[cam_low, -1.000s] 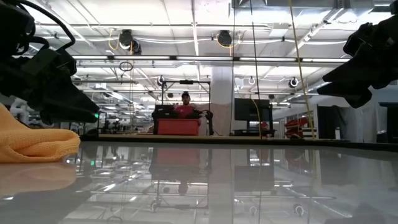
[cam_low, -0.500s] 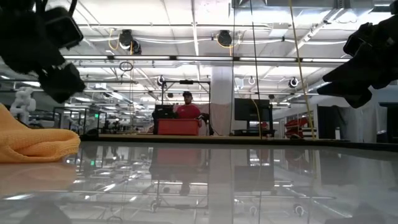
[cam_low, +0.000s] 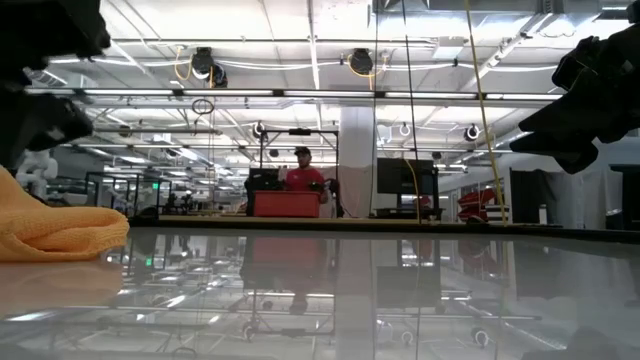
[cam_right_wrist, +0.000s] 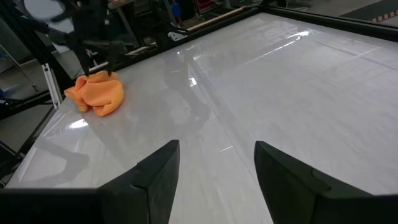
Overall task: Roll towel
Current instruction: Fold the orange towel
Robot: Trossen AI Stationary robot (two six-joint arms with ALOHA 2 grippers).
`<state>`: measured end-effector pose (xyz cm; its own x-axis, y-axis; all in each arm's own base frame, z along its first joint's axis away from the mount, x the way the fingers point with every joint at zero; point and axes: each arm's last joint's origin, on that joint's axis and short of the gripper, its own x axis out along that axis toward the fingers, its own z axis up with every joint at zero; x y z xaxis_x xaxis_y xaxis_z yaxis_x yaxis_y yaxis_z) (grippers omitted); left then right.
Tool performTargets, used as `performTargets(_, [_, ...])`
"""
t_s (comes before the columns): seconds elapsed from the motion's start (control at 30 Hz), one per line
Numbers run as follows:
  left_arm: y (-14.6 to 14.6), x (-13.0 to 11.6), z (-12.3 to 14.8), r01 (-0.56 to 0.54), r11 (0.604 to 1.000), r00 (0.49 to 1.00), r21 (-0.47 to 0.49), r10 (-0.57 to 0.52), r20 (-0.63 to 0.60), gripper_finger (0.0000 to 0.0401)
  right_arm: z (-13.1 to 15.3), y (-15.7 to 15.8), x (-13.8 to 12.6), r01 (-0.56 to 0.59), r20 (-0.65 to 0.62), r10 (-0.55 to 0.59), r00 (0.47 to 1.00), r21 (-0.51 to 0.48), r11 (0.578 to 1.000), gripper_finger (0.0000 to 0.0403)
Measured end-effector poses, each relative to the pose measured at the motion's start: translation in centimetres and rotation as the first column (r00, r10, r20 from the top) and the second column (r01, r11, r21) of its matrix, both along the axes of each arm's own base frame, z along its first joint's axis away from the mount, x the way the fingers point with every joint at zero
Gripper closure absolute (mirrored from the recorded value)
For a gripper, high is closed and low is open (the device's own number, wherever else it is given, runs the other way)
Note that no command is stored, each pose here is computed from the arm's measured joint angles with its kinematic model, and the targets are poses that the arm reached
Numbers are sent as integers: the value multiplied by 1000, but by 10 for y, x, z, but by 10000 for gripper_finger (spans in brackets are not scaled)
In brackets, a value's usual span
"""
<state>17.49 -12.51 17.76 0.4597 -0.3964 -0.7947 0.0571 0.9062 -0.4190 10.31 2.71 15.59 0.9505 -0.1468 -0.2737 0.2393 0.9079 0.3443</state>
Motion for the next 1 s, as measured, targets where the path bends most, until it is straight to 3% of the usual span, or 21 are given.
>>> performTargets(0.27, [-18,23,-19,54,994,998,97,-50,-43,180,0,0,0,0,0,0,1000,0,1000,204])
performTargets(0.33, [-21,27,-21,79,990,996,117,-73,-56,215,0,0,0,0,0,0,1000,0,1000,204])
performTargets(0.53, [-27,33,-18,143,984,989,110,-138,-46,383,0,0,0,0,0,0,1000,0,1000,204])
performTargets(0.73, [-32,44,-5,131,980,988,151,-141,61,395,0,0,0,0,-1,0,1000,-1,1000,204])
performTargets(0.87, [-30,61,16,104,946,963,307,-173,208,397,0,0,0,0,-2,0,1000,-1,1000,204])
performTargets(1.0, [-21,85,49,45,869,907,493,-242,345,397,0,0,0,0,-2,0,1000,-1,1000,204])
